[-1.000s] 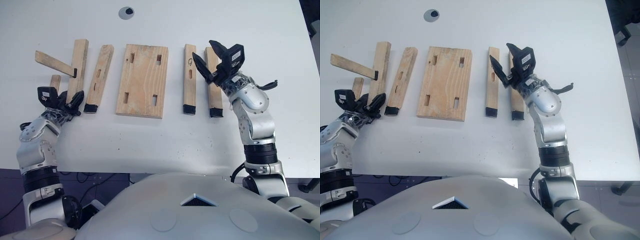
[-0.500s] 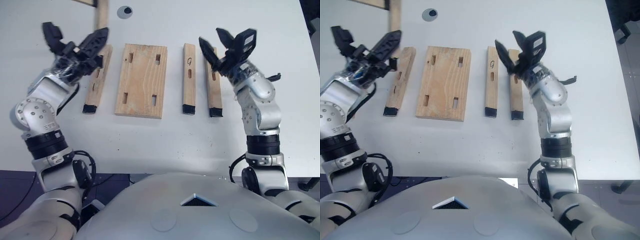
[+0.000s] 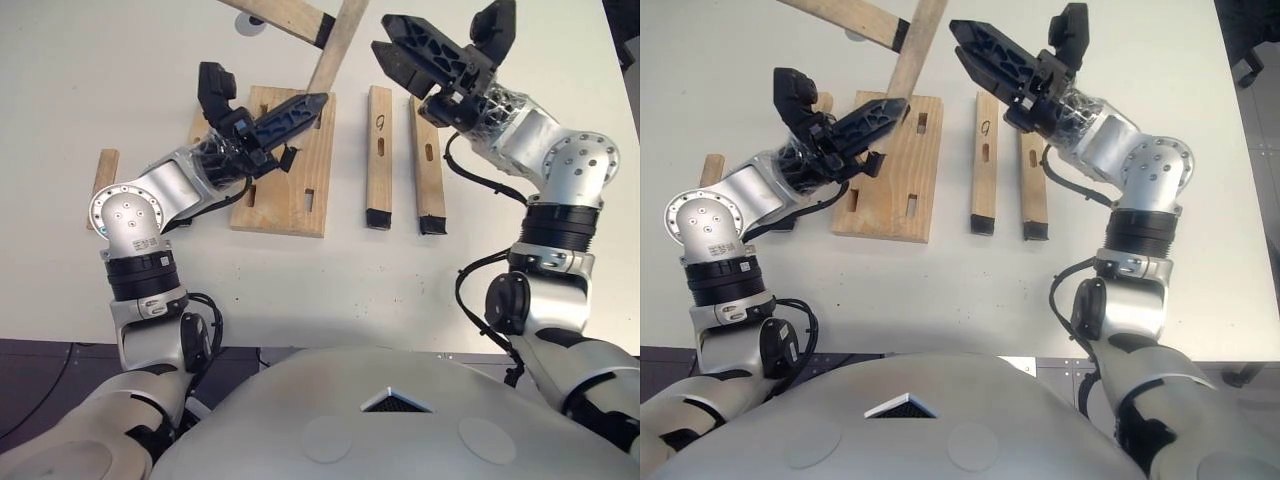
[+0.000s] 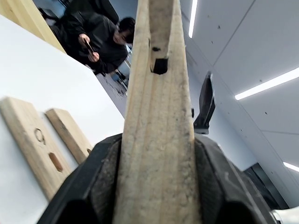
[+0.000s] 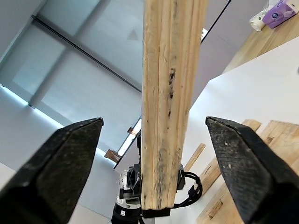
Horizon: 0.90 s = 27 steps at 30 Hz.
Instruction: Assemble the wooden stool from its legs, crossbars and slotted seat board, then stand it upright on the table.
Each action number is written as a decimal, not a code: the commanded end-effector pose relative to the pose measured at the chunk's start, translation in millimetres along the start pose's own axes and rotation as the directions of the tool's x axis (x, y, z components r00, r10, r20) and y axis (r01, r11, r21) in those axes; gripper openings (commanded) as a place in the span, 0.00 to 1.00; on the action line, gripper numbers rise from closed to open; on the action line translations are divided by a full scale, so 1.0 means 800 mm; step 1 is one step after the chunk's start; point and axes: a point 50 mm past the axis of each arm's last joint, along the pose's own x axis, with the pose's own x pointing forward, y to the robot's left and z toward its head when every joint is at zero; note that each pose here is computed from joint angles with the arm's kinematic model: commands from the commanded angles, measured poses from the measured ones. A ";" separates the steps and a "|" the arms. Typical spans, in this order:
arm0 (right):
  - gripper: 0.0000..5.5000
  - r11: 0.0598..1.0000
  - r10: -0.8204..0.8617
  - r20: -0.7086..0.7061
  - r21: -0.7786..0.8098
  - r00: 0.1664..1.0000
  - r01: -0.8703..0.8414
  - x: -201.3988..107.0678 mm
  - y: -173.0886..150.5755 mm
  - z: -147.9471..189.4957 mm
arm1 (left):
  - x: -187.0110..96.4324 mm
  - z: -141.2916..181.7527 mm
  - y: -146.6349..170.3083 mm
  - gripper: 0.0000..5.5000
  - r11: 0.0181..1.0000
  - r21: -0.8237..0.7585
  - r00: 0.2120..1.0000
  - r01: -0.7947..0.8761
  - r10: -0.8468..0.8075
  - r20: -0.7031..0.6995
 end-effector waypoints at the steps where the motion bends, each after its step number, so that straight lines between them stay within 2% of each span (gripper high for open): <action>1: 0.73 1.000 -0.001 -0.011 0.024 1.000 0.002 0.005 0.000 -0.002 | 0.003 -0.005 -0.003 0.37 1.000 0.022 0.999 0.011 -0.010 -0.037; 5: 0.73 0.997 0.054 0.007 0.050 0.999 -0.054 0.007 0.004 -0.001 | 0.008 -0.005 -0.003 0.37 1.000 0.019 0.999 0.021 -0.020 -0.028; 11: 0.73 0.997 0.041 0.001 0.064 0.999 -0.041 0.012 -0.003 -0.003 | 0.017 -0.007 -0.006 0.37 0.999 0.024 0.999 0.041 -0.040 -0.032; 19: 0.48 0.999 -0.001 0.031 0.050 1.000 0.000 0.016 -0.014 -0.003 | 0.018 -0.007 -0.002 0.37 1.000 0.010 0.999 0.023 -0.022 -0.037; 23: 0.39 0.999 -0.003 0.033 0.049 0.999 0.002 0.020 -0.018 -0.008 | 0.018 -0.006 -0.003 0.37 1.000 0.010 0.999 0.029 -0.028 -0.044; 27: 0.38 0.999 0.001 0.040 0.046 0.999 -0.003 0.022 -0.020 -0.010 | 0.015 -0.007 0.001 0.37 1.000 0.009 0.998 0.000 0.000 -0.066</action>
